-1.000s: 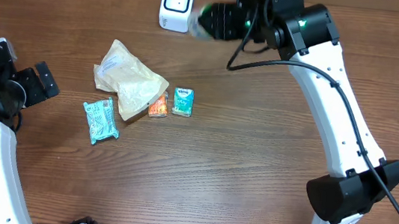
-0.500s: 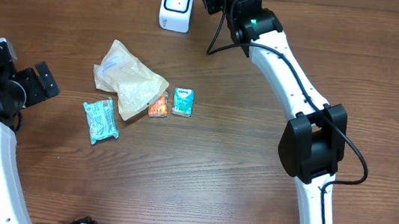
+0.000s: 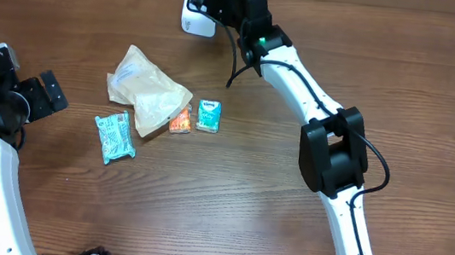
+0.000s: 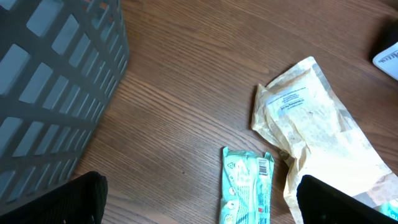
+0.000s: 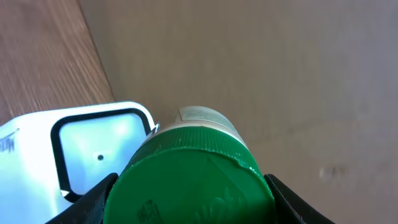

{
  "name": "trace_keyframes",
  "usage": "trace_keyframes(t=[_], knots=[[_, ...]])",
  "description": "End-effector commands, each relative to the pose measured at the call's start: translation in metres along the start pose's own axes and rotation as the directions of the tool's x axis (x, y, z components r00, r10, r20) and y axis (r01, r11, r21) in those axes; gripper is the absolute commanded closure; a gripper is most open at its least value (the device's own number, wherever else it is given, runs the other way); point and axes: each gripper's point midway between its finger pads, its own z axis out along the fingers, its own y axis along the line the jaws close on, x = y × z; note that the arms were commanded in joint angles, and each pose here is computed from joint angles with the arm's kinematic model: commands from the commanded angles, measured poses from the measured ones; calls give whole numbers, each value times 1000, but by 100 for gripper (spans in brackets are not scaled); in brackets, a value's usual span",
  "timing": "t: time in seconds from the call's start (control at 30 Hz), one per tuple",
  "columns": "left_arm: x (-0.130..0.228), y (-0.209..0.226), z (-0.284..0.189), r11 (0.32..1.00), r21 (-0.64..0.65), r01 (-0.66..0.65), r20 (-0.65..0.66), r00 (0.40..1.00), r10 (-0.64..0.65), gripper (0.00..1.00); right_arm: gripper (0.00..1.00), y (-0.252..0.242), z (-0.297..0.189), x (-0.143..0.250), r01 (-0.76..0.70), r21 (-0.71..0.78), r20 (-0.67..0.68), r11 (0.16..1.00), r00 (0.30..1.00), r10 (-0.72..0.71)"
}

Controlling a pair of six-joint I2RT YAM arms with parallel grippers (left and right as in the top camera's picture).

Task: Scan the item barcode
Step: 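Hold the jar in front of the white scanner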

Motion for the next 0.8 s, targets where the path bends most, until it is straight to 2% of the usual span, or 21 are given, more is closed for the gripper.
trace_keyframes(t=[0.0,0.37,0.5,0.6,0.7,0.73,0.77], knots=[[-5,-2,-3,1000,10,-26,14,1000,25,0,62,-25,-8,-29,85,53,104,995,990,-90],[-5,-2,-3,1000,10,-26,14,1000,25,0,63,-19,-8,-39,66,36,140,997,988,-71],[-5,-2,-3,1000,10,-26,14,1000,25,0,64,-28,-12,-45,-115,28,163,993,981,109],[-5,-2,-3,1000,10,-26,14,1000,25,1,64,-41,-22,-55,-281,7,175,960,945,275],[-5,-2,-3,1000,10,-26,14,1000,25,0,64,-69,-50,-71,-482,-33,166,875,861,481],[-5,-2,-3,1000,10,-26,14,1000,25,0,64,-72,-55,-73,-509,-40,159,860,847,508],[-5,-2,-3,1000,10,-26,14,1000,25,0,64,-85,-72,-78,-582,-56,136,811,800,584]])
